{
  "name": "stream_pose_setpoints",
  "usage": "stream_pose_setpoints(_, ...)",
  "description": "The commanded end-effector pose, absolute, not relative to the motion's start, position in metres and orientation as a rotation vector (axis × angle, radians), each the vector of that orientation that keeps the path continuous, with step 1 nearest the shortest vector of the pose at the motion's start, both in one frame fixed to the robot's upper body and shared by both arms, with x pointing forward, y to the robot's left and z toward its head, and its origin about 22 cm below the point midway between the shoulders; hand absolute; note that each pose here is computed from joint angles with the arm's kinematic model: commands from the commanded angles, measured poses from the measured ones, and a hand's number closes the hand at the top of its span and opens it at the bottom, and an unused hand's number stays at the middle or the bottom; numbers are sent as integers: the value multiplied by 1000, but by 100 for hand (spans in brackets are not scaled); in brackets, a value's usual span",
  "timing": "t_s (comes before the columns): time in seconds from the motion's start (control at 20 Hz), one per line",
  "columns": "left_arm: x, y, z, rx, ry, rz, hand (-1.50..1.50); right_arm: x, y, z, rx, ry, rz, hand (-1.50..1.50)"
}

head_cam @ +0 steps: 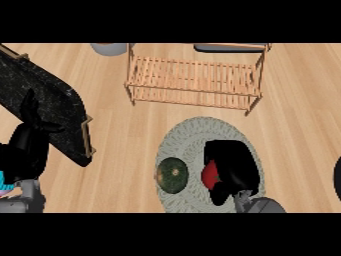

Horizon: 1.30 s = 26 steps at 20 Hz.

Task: Pick the tomato from the placemat and place it in the tiered shelf

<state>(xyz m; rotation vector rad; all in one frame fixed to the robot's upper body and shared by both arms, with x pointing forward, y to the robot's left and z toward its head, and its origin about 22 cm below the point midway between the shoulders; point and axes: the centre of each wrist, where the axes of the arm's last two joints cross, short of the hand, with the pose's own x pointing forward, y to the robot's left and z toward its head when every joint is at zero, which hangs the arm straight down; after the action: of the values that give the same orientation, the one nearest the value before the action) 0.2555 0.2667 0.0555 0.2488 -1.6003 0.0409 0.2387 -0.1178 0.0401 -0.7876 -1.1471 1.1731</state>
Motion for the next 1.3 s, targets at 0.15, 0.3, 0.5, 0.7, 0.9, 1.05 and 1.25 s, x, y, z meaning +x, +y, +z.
stream_pose_setpoints(0.15,256,261,54,215,-1593,23,0,213,-72,111,-754,-1352,693,150)
stream_pose_setpoints(0.3,259,261,58,226,-1579,19,0,204,-60,147,-806,-1404,513,150)
stream_pose_setpoints(0.5,261,267,58,246,-1596,30,0,199,-45,183,-942,-1411,408,150)
stream_pose_setpoints(0.7,255,268,58,249,-1595,23,0,201,-44,208,-1044,-1392,387,150)
stream_pose_setpoints(0.9,255,261,50,229,-1600,19,0,227,-39,222,-1076,-1384,338,150)
stream_pose_setpoints(1.05,260,271,59,243,-1606,37,0,236,-35,222,-1099,-1375,323,150)
stream_pose_setpoints(1.25,258,278,58,219,-1612,19,0,257,-29,220,-1110,-1367,270,150)
